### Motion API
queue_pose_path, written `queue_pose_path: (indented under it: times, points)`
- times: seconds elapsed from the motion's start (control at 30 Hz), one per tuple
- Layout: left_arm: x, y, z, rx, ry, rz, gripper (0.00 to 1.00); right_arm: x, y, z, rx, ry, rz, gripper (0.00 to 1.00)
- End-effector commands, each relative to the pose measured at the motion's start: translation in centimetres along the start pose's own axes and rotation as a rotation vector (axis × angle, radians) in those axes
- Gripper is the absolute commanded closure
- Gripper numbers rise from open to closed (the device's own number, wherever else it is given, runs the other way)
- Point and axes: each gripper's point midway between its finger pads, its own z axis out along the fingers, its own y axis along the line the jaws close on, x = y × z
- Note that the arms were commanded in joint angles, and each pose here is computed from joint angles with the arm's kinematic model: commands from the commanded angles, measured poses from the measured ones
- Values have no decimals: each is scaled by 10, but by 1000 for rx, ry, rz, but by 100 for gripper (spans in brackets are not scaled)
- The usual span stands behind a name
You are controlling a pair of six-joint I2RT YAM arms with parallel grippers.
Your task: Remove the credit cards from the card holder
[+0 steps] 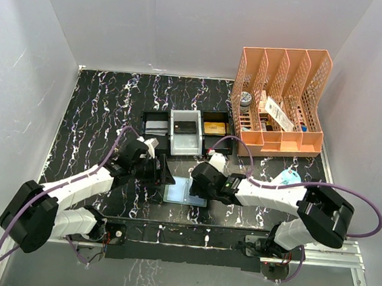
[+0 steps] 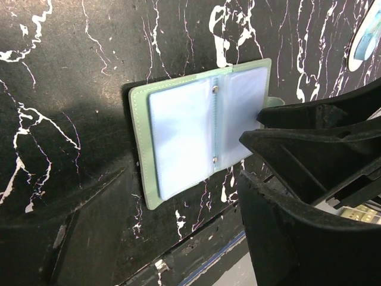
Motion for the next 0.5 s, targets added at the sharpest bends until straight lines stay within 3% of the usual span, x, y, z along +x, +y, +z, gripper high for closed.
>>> queue_pose_path:
  times: [0.0, 0.27, 0.47]
  points:
    - [-1, -6, 1, 20, -4, 19, 32, -11, -4, -3, 31, -53, 31, 52]
    - [-1, -24, 6, 66, 3, 50, 34, -19, 7, -15, -5, -59, 30, 51]
    - [4, -21, 17, 26, 21, 53, 35, -21, -8, -15, 76, -72, 11, 50]
